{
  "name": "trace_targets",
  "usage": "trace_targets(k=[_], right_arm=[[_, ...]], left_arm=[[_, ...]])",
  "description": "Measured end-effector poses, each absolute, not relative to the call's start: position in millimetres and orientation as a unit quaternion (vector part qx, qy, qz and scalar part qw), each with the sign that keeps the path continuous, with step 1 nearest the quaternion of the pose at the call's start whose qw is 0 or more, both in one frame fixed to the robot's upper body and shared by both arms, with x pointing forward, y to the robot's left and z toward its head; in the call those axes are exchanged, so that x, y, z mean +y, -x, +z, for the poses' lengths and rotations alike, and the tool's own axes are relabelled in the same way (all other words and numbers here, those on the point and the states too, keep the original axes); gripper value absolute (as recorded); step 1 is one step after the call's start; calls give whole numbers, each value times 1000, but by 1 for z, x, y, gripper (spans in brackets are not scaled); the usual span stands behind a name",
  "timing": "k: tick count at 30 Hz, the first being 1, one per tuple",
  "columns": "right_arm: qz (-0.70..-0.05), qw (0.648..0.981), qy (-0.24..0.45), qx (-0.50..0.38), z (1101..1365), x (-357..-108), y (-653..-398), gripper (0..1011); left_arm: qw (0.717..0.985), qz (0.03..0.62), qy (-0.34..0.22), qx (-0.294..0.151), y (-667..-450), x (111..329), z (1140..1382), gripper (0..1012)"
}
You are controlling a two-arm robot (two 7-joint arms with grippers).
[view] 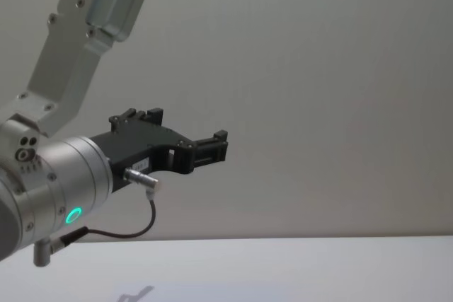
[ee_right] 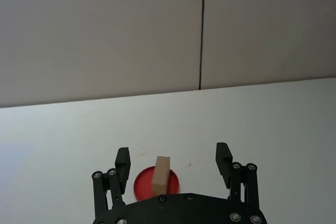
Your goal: Use the one hand to pick up the stamp and affix it onto the A4 paper.
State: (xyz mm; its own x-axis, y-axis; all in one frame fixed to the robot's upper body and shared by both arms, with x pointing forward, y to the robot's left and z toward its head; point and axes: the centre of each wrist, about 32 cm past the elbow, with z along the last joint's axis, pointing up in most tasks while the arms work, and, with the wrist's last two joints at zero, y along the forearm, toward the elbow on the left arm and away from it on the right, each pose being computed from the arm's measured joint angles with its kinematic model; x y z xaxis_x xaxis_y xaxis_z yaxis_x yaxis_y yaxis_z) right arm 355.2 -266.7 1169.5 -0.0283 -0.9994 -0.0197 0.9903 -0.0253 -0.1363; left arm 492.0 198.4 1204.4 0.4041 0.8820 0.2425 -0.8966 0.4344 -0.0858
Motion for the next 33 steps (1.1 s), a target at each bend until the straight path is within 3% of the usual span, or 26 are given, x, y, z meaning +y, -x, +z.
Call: trace_targets(k=[17, 33], right_arm=[[-746, 660, 17, 89, 1148, -277, -360, 1001], [-738, 664, 23, 122, 1138, -277, -385, 1001]], left_arm=[[837, 531, -29, -126, -492, 198, 1204, 1001], [837, 531, -29, -126, -492, 198, 1204, 1001]])
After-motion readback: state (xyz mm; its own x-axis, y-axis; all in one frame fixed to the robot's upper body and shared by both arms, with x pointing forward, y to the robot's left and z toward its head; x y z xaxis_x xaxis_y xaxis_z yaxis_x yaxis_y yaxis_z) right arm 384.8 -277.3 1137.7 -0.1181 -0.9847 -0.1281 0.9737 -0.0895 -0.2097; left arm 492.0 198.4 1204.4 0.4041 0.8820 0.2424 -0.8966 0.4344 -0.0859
